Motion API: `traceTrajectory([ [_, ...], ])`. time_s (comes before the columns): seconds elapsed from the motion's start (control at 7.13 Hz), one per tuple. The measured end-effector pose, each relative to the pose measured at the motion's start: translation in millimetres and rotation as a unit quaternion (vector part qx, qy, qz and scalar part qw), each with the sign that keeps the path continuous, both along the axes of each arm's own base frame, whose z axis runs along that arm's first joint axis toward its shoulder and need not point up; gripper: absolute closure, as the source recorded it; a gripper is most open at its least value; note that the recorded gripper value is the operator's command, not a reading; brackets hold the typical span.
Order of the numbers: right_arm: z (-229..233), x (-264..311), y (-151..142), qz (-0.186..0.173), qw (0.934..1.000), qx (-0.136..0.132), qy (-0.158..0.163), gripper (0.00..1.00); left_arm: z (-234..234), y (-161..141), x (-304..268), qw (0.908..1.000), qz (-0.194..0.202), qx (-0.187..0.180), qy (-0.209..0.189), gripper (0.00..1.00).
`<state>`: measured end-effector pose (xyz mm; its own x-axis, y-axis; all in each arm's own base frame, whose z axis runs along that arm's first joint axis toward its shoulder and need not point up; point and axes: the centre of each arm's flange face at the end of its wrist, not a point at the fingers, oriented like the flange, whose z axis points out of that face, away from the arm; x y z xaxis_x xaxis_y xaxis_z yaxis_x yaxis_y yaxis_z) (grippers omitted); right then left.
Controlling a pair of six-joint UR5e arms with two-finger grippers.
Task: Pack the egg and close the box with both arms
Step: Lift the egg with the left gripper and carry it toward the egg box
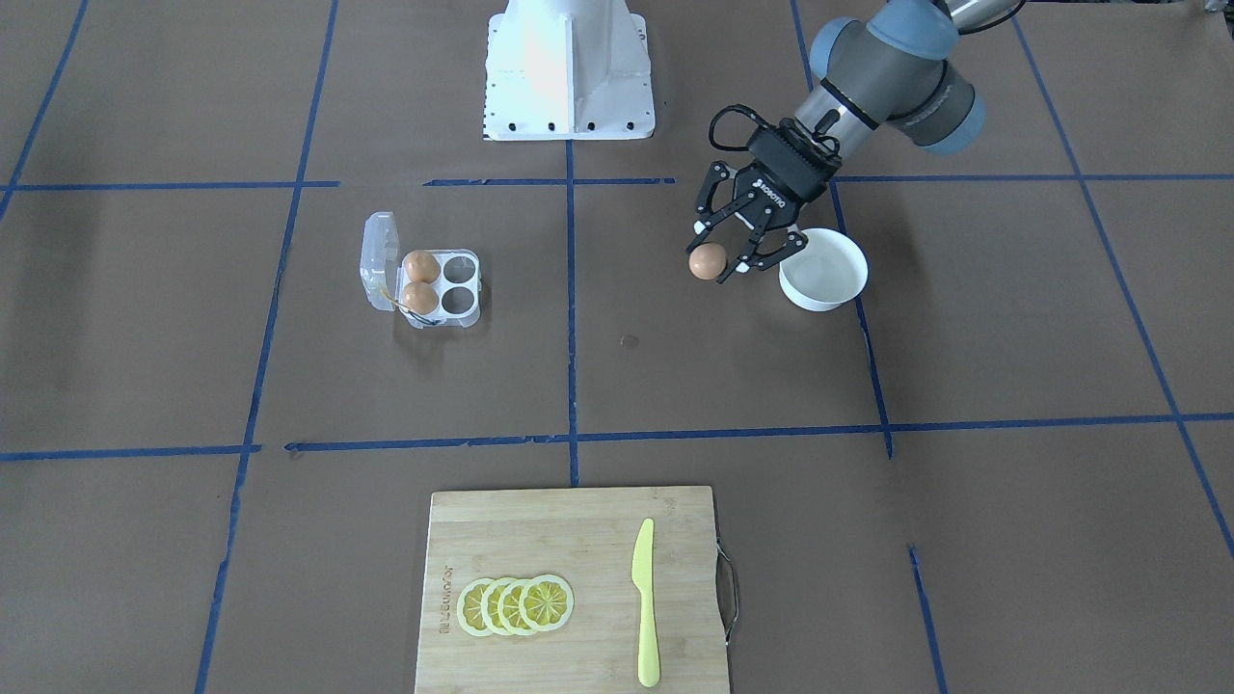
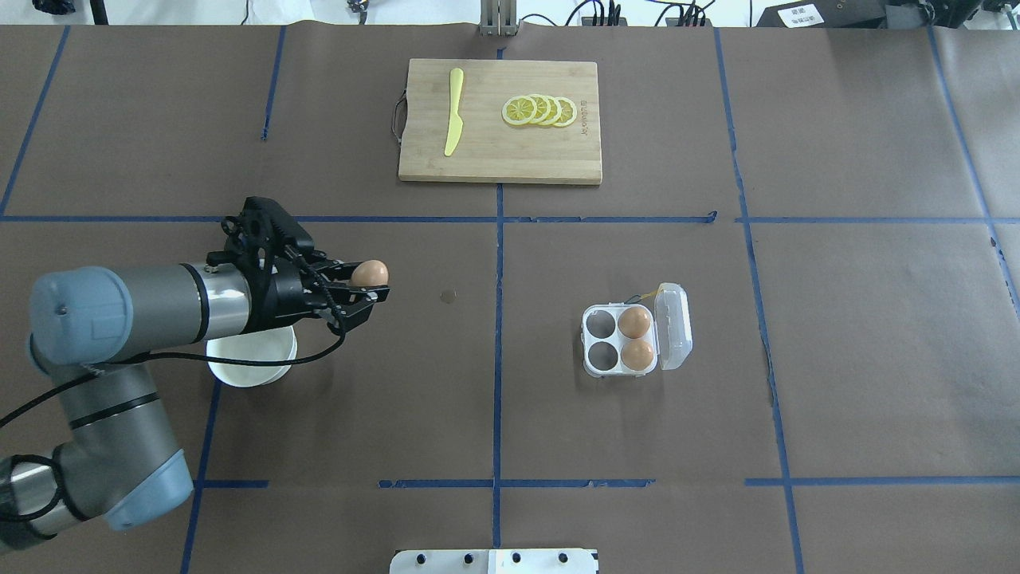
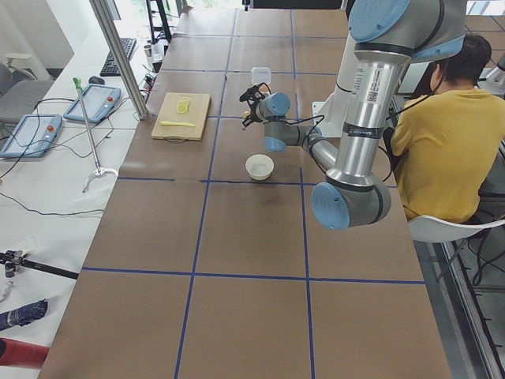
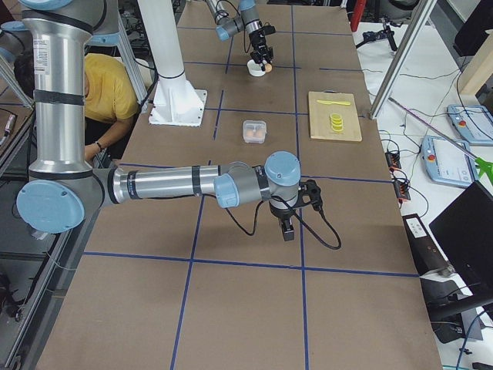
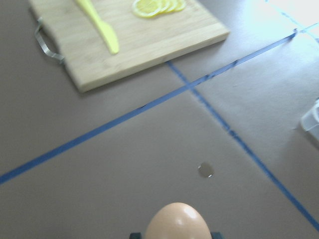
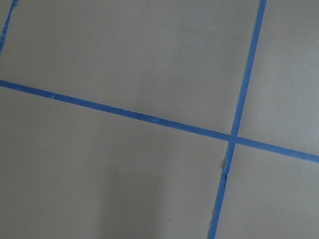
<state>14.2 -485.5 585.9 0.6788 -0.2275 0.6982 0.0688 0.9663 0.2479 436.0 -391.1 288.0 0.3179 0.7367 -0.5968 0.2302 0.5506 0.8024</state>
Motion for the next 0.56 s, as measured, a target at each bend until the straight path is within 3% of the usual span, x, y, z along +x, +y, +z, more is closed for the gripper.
traceTrajectory([
  [0.28, 0, 0, 0, 0.0, 1.0, 0.0, 0.0, 0.0, -53, -4, 42, 0.9954, 0.013, 0.055, 0.077, 1.0],
  [0.56, 1, 0, 0, 0.0, 1.0, -0.001, 0.0, 0.0, -90, 8, 95, 0.9882, 0.019, 0.087, 0.125, 1.0],
])
